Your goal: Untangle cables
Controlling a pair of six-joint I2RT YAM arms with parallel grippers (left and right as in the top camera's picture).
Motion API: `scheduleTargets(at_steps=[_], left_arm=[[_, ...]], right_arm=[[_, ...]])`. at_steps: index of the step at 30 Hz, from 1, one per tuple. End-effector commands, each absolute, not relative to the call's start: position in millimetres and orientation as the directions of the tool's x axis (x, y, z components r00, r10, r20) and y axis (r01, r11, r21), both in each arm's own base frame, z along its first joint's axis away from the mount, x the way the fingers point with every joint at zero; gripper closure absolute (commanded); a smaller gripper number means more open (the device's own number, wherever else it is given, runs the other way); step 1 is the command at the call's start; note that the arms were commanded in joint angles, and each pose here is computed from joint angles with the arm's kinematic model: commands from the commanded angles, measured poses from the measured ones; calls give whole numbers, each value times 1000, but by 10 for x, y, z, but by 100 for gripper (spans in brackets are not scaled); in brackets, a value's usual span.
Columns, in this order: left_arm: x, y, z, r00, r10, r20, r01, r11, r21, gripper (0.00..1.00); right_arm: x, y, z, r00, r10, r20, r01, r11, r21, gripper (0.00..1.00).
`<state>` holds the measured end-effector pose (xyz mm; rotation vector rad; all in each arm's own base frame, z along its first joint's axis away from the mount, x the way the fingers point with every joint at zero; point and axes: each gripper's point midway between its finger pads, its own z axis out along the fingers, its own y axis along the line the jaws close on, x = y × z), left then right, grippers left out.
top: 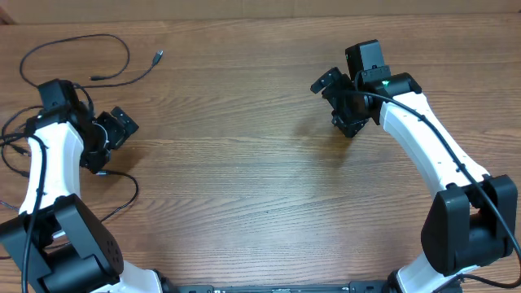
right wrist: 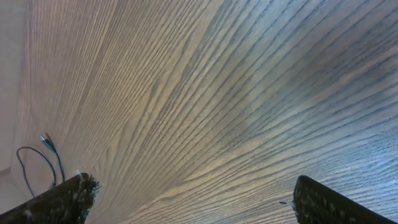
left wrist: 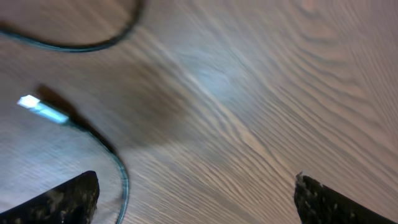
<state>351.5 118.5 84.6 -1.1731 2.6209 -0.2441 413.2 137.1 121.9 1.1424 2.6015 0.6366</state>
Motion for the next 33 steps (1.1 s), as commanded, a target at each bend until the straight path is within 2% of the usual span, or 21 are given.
scheduleTargets(at_steps=[1,5,11,19,22,24,29,33], left_arm=[[3380,1311,646,-559,-811,-172,-795,583,-164,0],[3299,1376,493,-534,-825,-185,-819,559,-132,0],[3090,1437,261,-416,-889,-193,-897,436,-75,0],[2962,1552,71,-383,-885,-263,-914,404,-28,2],[2939,1543,15,-382,-885,-267,-914,404,-31,13],[2912,1536,-21,-382,-885,-267,-915,403,-28,26],[2866,1528,-59,-383,-885,-264,-916,402,-18,44],[2845,1595,-45,-378,-878,-292,-919,394,7,43]], right_arm=[[4177,1355,1319,-669,741,-51,627,600,497,0],[4173,1354,1317,-669,741,-50,628,600,495,0],[4171,1358,1316,-670,740,-50,627,601,495,0],[4158,1404,1317,-678,733,-50,620,608,496,0],[4156,1414,1318,-680,732,-51,619,609,496,0],[4158,1430,1322,-682,729,-52,615,611,499,0],[4150,1428,1317,-682,729,-51,617,612,496,0],[4149,1431,1314,-683,729,-50,617,612,495,0]])
